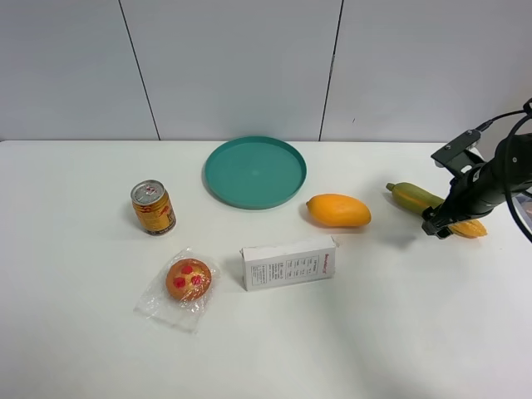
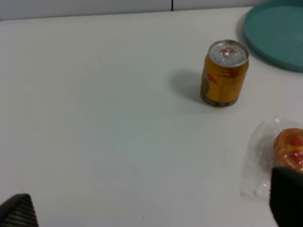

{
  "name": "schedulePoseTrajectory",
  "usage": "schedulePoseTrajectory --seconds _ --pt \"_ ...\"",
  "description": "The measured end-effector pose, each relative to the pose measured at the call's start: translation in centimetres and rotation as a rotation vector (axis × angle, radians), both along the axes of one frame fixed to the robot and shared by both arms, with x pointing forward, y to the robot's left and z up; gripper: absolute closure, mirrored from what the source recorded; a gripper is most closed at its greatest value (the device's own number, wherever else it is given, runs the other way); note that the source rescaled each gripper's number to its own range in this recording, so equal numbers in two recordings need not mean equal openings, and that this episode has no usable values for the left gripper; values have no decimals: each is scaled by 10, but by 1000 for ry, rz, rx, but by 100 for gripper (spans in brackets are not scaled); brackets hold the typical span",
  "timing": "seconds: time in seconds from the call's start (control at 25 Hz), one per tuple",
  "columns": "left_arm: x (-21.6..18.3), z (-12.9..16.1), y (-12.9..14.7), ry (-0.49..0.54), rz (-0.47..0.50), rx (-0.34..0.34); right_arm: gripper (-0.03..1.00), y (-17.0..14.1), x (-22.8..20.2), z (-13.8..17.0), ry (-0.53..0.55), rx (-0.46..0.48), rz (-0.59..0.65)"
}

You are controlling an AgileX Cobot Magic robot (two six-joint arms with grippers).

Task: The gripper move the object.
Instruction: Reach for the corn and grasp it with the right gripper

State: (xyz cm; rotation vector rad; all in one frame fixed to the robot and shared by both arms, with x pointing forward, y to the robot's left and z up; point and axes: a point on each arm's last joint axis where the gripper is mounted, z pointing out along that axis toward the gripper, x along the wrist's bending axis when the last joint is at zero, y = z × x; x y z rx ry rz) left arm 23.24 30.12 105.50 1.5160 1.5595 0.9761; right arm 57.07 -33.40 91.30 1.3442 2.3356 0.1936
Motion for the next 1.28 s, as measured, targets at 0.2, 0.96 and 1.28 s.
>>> schedulePoseTrajectory --seconds 0.2,0.96,1.28 --pt "0 0 0 0 0 0 -3 0 3 1 -16 -79 165" --pt "0 0 0 0 0 0 -3 3 8 -13 -30 -44 167" --pt "0 0 0 0 0 0 -3 3 15 -32 -41 -6 113"
